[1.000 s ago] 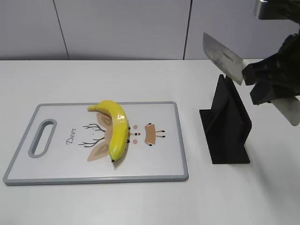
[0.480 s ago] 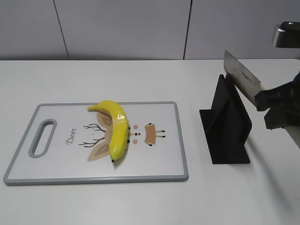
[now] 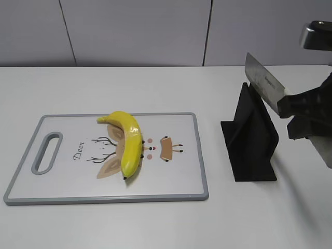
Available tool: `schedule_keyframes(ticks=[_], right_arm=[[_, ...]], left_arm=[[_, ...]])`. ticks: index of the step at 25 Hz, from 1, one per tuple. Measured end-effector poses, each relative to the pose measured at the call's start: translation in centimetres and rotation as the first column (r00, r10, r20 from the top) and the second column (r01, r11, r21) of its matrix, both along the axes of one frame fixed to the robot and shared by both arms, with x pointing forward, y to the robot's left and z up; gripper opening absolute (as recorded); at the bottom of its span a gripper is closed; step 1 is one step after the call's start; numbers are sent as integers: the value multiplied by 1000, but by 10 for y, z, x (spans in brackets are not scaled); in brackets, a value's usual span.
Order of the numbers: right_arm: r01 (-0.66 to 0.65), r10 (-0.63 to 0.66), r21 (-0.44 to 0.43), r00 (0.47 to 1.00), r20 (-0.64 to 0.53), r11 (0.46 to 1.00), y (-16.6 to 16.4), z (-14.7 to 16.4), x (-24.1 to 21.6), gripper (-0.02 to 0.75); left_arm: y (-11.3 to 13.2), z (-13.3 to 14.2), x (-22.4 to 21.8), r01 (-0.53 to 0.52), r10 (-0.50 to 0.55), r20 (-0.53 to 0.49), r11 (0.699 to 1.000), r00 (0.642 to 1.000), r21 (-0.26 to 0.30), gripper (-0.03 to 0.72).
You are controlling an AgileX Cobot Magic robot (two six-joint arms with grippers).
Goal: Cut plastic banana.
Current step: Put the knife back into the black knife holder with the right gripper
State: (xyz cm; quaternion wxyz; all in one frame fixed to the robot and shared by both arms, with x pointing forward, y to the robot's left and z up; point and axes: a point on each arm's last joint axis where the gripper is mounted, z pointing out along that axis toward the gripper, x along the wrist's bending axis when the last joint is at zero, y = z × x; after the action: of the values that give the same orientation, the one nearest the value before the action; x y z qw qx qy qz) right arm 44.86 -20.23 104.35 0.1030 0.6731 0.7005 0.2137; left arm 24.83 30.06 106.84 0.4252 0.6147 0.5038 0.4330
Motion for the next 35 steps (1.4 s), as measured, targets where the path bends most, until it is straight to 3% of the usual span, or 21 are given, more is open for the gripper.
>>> schedule_keyframes(ticks=[4, 9, 14, 32, 35], right_arm=[[1, -1, 6, 1000, 3, 1000, 0, 0, 0, 162], [1, -1, 16, 1000, 17, 1000, 1, 1, 1, 162], [1, -1, 16, 1000, 17, 1000, 2, 0, 2, 162], [8, -11, -23, 993, -116, 1000, 10, -31, 16, 165], [9, -10, -7, 996, -90, 1000, 11, -30, 18, 251]], left_arm=[[-4, 0, 1, 28, -28, 10, 998, 1000, -48, 571], [-2, 6, -13, 24, -27, -88, 999, 996, -27, 562], [-3, -12, -11, 27, -31, -203, 999, 979, -21, 560], [-3, -14, -10, 29, -33, -210, 999, 977, -24, 523], [-3, -14, -10, 29, -33, -210, 999, 977, -24, 521]])
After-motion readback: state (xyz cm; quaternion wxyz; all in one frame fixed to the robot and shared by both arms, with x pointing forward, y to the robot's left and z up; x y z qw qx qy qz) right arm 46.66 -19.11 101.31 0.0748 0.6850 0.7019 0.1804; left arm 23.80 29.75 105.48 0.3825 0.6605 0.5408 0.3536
